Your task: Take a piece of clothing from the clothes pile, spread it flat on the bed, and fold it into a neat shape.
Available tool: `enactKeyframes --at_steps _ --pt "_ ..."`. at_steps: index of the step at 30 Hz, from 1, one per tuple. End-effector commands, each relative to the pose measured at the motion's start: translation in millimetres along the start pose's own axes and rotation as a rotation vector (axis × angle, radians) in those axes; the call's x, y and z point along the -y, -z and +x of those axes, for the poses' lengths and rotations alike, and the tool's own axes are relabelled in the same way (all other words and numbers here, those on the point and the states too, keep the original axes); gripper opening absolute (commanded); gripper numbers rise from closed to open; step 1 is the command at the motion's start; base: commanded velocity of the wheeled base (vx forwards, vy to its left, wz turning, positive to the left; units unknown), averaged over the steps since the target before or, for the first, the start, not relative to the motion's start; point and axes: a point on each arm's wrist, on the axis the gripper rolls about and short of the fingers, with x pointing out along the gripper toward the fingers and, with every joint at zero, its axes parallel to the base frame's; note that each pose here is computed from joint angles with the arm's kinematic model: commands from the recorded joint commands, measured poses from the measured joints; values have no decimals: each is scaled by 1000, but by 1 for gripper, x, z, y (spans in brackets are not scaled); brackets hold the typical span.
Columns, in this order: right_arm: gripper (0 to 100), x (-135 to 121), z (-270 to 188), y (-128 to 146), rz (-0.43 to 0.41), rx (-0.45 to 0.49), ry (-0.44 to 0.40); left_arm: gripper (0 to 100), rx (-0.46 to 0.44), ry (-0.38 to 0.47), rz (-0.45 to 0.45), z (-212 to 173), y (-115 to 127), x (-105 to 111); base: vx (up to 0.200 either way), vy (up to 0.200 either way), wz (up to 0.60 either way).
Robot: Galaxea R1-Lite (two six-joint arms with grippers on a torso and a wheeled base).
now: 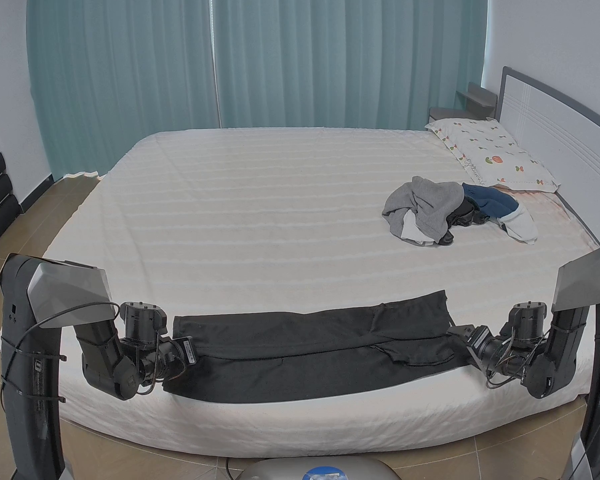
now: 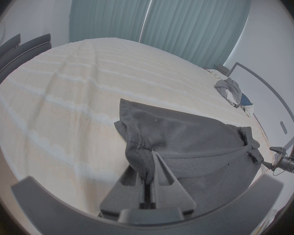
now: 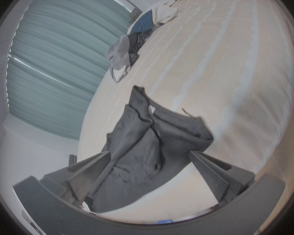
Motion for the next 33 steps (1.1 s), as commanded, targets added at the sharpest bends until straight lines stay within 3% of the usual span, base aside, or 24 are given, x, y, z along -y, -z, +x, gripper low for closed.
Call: enactKeyframes --at_steps 1,8,16,20,33 --pt "100 -2 -6 -21 39 82 -41 0 16 8 -19 0 -4 2 -200 0 0" --pt "100 0 -3 -33 62 125 -52 0 26 9 -25 3 -6 2 -114 0 0" --pt "100 3 4 -30 62 112 -45 0 92 52 -177 12 -25 12 0 0 0" --pt "100 6 6 -29 64 107 -38 0 85 69 -176 11 -22 22 0 0 0" --pt "100 7 9 -28 116 113 -50 0 147 57 -213 1 -27 48 0 -200 0"
